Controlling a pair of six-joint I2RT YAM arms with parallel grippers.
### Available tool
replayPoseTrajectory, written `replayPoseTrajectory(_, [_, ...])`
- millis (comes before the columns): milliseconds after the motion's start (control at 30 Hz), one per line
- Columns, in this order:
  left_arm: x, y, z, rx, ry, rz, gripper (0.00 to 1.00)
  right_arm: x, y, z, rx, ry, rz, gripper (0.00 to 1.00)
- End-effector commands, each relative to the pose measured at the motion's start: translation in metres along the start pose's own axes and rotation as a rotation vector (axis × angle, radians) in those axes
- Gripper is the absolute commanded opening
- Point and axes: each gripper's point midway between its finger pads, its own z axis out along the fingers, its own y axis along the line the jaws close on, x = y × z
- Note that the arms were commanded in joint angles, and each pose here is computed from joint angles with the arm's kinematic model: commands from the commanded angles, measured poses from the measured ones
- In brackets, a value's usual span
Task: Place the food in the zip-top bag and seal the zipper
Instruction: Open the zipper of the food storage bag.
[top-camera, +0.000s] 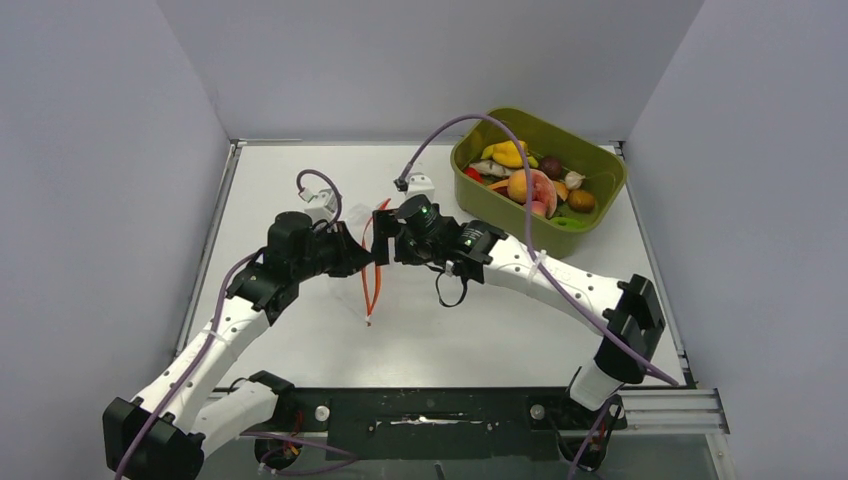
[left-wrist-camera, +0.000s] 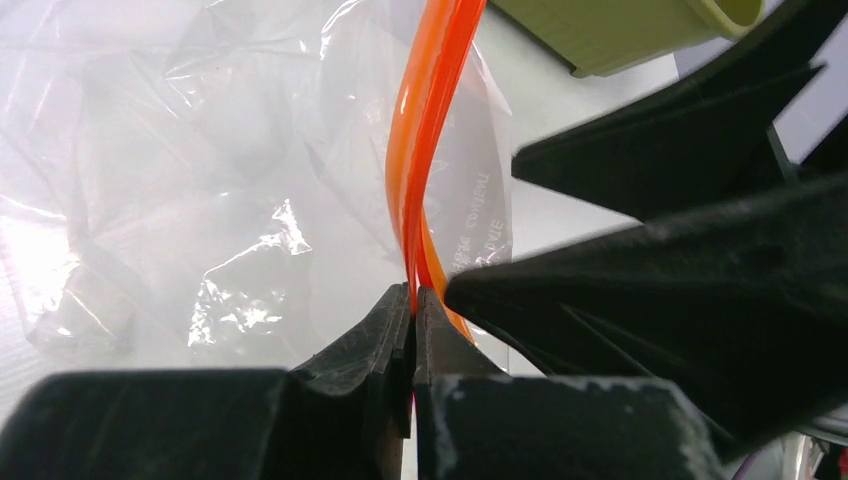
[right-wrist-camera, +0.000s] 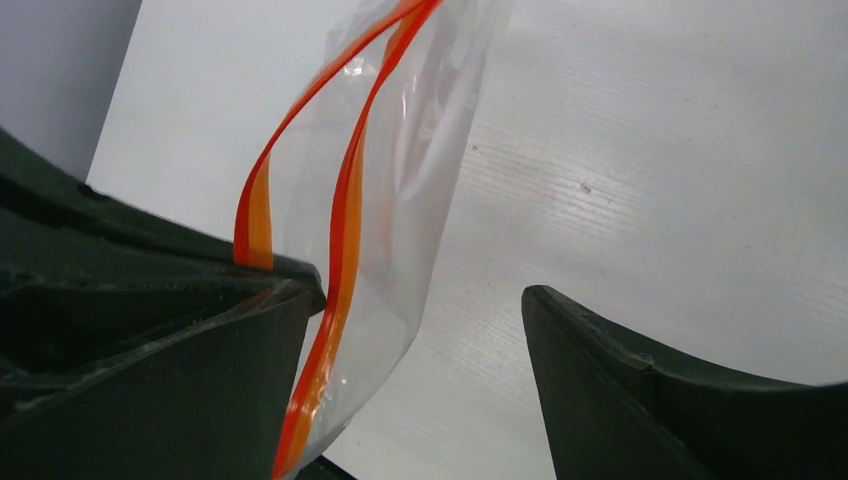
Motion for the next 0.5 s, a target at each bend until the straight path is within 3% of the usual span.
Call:
replayPoseTrajectory(0, [-0.020, -0.008, -0.003, 0.009, -0.089, -0.040, 0.00, 0.001, 0.018, -0.037, -0.080, -0.028, 0.060, 0.81])
replayPoseTrajectory(267, [-0.037, -0.012, 0.001, 0.007, -0.143, -0.103, 0.00, 0.012, 0.020, -0.043, -0.078, -0.032, 0.067, 0.81])
replayPoseTrajectory(467, [-0.037, -0.012, 0.005, 0.008, -0.144, -0.124, 0.00, 0.012, -0.009, -0.027, 0.110, -0.029, -0.012, 0.79])
